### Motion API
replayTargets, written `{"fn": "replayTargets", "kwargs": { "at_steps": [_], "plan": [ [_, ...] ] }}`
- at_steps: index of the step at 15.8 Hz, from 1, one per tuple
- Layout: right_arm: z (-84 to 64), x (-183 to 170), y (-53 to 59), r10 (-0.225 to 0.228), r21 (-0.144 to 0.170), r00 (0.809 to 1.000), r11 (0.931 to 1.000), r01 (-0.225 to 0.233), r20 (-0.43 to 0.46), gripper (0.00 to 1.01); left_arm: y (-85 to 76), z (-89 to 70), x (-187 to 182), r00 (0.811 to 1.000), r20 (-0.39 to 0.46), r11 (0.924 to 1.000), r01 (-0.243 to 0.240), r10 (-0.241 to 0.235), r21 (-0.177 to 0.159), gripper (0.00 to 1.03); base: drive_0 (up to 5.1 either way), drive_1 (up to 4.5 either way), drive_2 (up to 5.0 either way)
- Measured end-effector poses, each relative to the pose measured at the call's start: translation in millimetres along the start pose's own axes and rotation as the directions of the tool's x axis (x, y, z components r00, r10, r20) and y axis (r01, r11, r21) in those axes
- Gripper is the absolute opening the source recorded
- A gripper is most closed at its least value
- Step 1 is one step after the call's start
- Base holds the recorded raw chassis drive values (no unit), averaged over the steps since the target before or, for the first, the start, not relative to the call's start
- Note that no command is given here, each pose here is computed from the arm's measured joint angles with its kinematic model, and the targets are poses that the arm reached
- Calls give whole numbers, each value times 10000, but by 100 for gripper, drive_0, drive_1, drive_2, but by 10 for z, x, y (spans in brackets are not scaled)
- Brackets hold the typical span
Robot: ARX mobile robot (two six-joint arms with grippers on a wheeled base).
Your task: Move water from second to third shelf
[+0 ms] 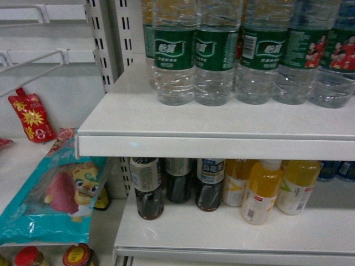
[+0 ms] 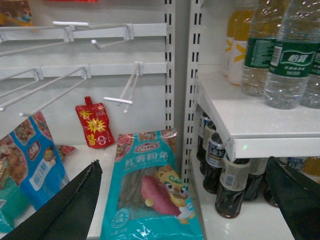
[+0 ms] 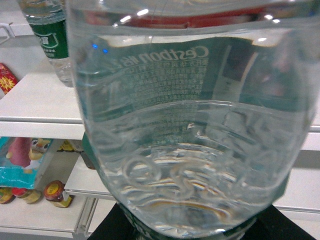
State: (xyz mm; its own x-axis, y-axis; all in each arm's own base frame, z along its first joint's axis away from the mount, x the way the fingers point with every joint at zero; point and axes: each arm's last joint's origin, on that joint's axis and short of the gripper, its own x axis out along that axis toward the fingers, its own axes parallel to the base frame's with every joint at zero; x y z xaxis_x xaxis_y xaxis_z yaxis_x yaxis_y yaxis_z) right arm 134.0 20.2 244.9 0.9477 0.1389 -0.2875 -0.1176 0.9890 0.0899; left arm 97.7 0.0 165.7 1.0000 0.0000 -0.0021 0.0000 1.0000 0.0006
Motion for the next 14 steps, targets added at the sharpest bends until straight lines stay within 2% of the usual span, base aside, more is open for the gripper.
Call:
{"fn": "replayTargets", "kwargs": {
  "at_steps": [3,5,7,9,14],
  "plan": [
    [-1,2,1,6,-5,10000,10000,-6,-12,36,0,-1,0,10000,-11,10000,-4,4,0,98,-494,252,252],
    [-1,2,1,14,-1,10000,10000,-14,-9,36,1,0,0,10000,4,10000,-19,19,0,98,0,0,0],
    [-6,7,17,280,-23,9996,9996,-280,-81,36,1,1,0,10000,11,10000,-34,34,0,98,0,0,0],
    [-2,7,6,7,-18,10000,10000,-7,-27,36,0,-4,0,10000,-42,10000,-15,15,0,98,0,0,0],
    [-4,7,6,24,-19,10000,10000,-24,-44,36,0,-1,0,10000,-8,10000,-8,8,0,98,0,0,0]
  ]
}}
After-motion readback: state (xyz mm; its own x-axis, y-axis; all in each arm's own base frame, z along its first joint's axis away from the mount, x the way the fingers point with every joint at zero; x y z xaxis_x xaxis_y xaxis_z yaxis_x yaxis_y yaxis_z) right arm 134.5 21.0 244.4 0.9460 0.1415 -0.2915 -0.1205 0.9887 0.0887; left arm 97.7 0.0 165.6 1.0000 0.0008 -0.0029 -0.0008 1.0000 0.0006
